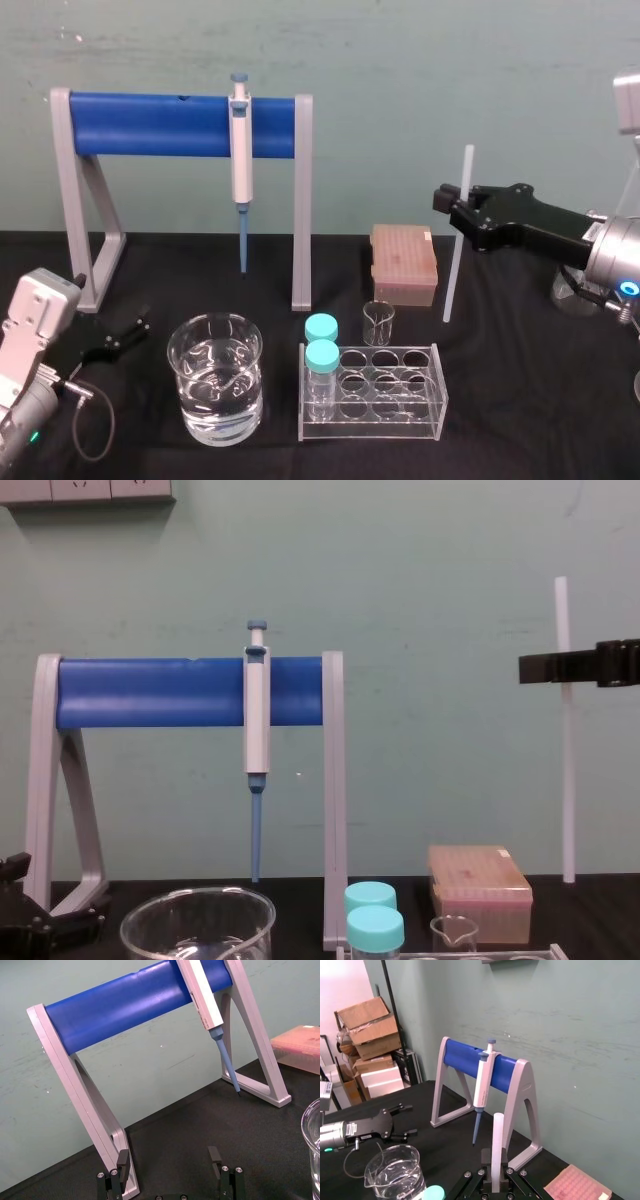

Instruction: Pick up the stirring rod with one hand, then place it down.

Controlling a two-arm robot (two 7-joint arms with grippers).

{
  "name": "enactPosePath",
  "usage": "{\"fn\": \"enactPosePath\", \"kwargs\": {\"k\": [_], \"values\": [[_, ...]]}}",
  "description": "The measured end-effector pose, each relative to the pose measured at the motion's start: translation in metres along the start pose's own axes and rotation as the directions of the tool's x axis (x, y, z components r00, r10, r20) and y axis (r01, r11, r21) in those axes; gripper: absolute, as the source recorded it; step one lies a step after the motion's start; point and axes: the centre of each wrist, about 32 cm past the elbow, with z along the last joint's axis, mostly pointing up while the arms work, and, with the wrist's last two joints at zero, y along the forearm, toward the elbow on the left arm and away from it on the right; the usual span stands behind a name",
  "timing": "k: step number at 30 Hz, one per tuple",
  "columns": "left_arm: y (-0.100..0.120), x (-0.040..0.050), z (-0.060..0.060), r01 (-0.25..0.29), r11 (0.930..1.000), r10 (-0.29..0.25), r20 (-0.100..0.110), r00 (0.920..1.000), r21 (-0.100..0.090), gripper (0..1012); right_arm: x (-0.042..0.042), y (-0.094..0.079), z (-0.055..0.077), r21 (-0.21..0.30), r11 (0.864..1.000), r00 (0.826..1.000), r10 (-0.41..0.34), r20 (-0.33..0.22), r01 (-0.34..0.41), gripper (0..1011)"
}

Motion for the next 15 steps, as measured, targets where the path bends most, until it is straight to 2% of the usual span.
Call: {"fn": "enactPosePath", "kwargs": {"k": [7,15], "values": [[0.0,0.0,0.0,0.0,1.0,0.0,0.0,1.0,0.0,1005,-0.0017,0.007,-0.005,-0.012,1.0,1.0,0.01,0.006,-0.01,75],[0.0,0.0,0.0,0.0,1.0,0.0,0.0,1.0,0.0,1005,-0.0016,0.019,-0.019,-0.041,0.999,1.0,0.024,-0.01,-0.025,75]]}}
